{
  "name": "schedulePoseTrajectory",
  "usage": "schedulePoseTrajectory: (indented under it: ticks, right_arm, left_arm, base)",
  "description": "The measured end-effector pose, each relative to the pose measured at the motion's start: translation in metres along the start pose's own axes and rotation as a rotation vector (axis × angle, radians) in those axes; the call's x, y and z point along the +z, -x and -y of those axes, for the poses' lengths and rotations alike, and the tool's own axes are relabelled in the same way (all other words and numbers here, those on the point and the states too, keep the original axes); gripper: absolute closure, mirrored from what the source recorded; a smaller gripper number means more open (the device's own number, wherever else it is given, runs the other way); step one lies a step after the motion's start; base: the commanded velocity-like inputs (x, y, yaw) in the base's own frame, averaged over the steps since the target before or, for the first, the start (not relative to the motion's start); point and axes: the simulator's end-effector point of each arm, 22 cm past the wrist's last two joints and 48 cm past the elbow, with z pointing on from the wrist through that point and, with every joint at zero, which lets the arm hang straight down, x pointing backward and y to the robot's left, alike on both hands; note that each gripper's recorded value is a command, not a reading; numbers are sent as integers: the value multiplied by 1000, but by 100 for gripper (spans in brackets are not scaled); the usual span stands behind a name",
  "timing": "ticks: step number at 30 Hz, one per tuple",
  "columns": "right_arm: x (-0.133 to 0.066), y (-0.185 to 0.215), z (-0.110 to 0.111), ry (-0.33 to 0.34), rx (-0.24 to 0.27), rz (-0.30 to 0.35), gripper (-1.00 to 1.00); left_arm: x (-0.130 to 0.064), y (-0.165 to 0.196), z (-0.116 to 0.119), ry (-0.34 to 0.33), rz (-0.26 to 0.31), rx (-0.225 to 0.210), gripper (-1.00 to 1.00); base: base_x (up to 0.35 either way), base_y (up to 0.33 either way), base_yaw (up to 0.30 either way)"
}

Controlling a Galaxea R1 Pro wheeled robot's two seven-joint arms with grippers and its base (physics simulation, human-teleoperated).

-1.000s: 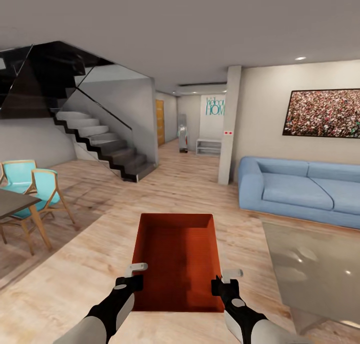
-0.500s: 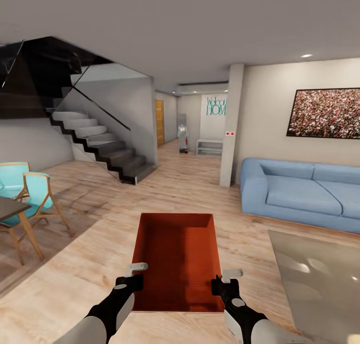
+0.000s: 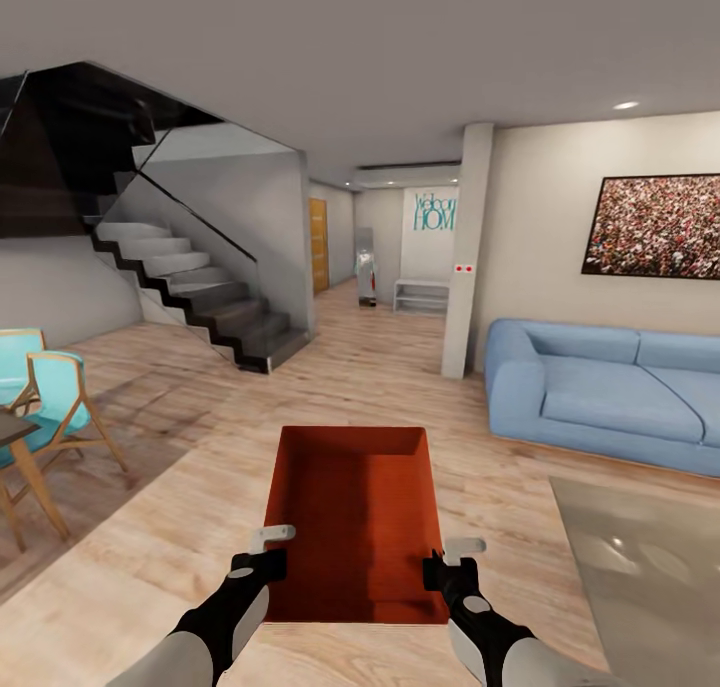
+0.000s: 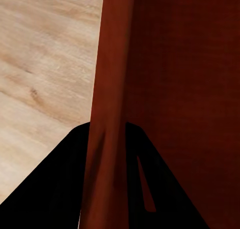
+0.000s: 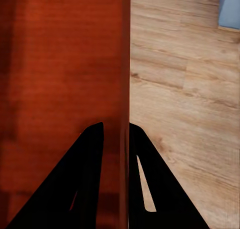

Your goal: Move the two storage containers from the living room to the garage. In the garage, place one container on the floor and stack the other container on top of it (either order is fine).

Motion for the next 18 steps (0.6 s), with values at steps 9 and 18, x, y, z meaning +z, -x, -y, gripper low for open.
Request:
schedulePoseTrajectory:
  ticks: [9,18]
  right_arm:
    - [0,1,1,1,0,4,100]
    - [0,1,1,0,0,6,100]
  left_arm:
    - [0,1,1,-1,3,0,100]
    - [0,2,1,-1,5,1,100]
  base:
    - [321,0,0]
    - [321,0,0]
